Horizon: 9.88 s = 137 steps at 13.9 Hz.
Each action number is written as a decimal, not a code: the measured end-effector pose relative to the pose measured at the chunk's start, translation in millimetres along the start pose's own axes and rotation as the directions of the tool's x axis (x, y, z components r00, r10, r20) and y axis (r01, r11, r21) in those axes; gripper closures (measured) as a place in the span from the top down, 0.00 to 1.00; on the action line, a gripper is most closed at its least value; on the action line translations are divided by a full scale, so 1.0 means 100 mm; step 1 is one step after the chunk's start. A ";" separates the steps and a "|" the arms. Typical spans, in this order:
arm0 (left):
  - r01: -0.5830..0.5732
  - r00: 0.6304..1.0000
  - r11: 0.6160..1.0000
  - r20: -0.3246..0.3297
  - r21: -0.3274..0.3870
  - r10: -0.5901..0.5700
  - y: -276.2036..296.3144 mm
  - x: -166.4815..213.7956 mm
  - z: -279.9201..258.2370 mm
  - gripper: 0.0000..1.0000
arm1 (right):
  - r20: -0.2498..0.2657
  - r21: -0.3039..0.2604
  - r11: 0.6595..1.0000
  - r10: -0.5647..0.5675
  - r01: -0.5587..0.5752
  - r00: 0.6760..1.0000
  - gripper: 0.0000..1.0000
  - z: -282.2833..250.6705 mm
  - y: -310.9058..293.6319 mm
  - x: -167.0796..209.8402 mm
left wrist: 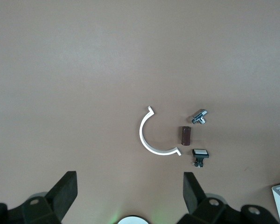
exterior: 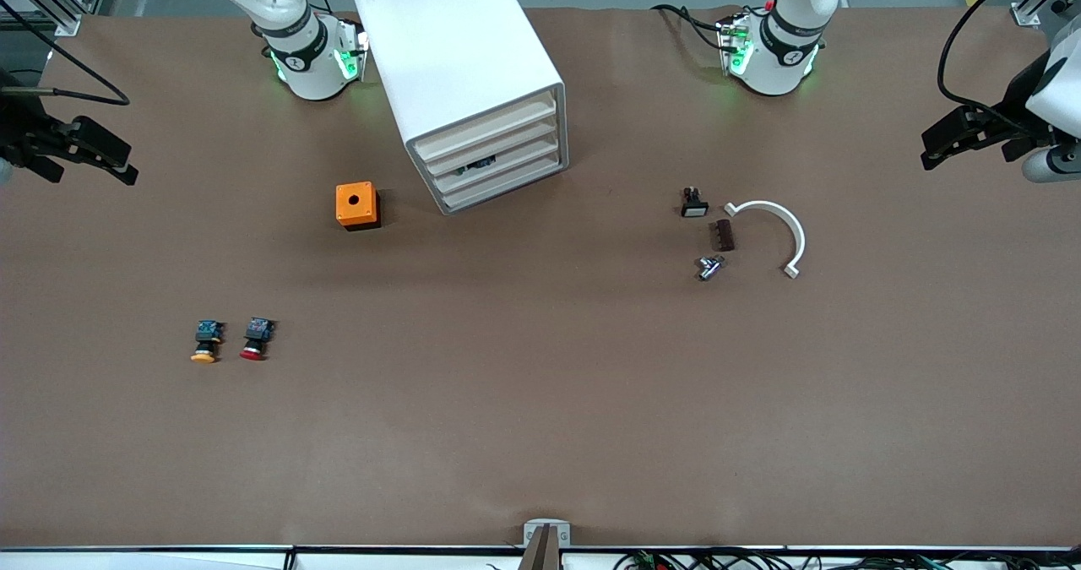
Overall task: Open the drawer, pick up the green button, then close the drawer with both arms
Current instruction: 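Move the left gripper toward the white cabinet's drawer handle, then grasp the drawer handle of the white cabinet with the left gripper, then pull the drawer open with the left gripper, then release the drawer with the left gripper while the right gripper reaches in, then grasp the green push button with the right gripper while the left gripper returns, then carry the green button out while the left gripper pushes the drawer shut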
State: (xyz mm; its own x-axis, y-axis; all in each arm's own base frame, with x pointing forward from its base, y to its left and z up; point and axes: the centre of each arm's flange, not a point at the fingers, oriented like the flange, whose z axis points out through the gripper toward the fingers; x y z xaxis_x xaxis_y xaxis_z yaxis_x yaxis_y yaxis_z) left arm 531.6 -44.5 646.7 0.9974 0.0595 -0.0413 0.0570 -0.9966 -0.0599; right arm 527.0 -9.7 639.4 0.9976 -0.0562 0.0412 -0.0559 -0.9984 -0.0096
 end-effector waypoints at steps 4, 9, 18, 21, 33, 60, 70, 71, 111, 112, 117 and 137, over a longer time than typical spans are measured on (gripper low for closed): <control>-0.005 1.000 1.000 -0.001 0.000 0.005 0.02 0.00 0.00 1.00 | -0.007 0.000 1.000 -0.002 0.002 1.000 1.00 -0.03 -0.01 0.00; -0.040 0.997 0.999 0.070 -0.012 0.040 0.25 0.17 0.36 1.00 | -0.004 0.000 1.000 -0.002 0.002 1.000 1.00 -0.04 -0.01 0.00; 0.541 0.796 0.839 0.292 0.048 -0.530 2.11 0.79 2.29 1.00 | -0.002 0.000 1.000 0.003 -0.003 1.000 1.00 -0.04 0.02 0.00; 0.731 0.586 0.664 0.352 0.157 -0.730 2.78 0.71 3.00 1.00 | -0.001 0.000 1.000 0.001 -0.001 1.000 1.00 -0.04 0.01 -0.01; 0.606 -0.438 -0.062 0.267 0.793 -0.858 4.12 -0.06 4.13 1.00 | 0.000 0.000 1.000 -0.005 0.005 1.000 1.00 -0.04 -0.03 -0.01; 0.430 -0.435 -0.174 0.035 0.886 -0.900 5.00 -1.05 4.62 0.11 | 0.006 0.000 1.000 -0.003 0.003 1.000 1.00 -0.03 -0.02 -0.01; 0.542 -0.544 -0.112 0.246 0.833 -0.802 4.03 0.30 4.34 0.10 | 0.120 -0.034 0.999 0.006 -0.002 0.993 1.00 0.82 0.02 0.46; 0.557 -0.538 -0.102 0.265 0.824 -0.800 4.04 0.31 4.33 0.15 | 0.129 -0.038 0.999 0.016 -0.011 0.992 1.00 0.92 0.08 0.52; 0.388 0.918 0.915 0.130 -0.112 -0.374 3.39 0.79 3.21 1.00 | -0.046 -0.085 0.477 0.875 -0.875 0.482 1.00 3.67 -4.86 -0.81; 0.382 0.921 0.917 0.135 -0.114 -0.366 3.44 0.74 3.26 1.00 | -0.046 -0.084 0.479 0.874 -0.874 0.483 0.91 3.70 -4.87 -0.81; 0.364 0.925 0.925 0.155 -0.106 -0.346 3.54 0.59 3.43 1.00 | -0.038 -0.060 0.478 0.876 -0.876 0.480 0.42 3.69 -4.90 -0.79; 0.333 0.933 0.935 0.187 -0.122 -0.308 4.71 -0.55 3.89 1.00 | 0.124 -0.034 0.969 0.247 -0.244 0.961 0.41 2.46 -1.35 0.89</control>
State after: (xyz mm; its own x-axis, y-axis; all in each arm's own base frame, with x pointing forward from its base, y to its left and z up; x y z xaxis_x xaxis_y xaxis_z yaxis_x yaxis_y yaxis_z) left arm 486.0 -495.3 233.0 0.9043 0.3734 -0.2070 0.3912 -0.9188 0.0518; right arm 633.6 121.8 398.2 0.9502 -0.2993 -0.0866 -0.2992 -0.9541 0.0147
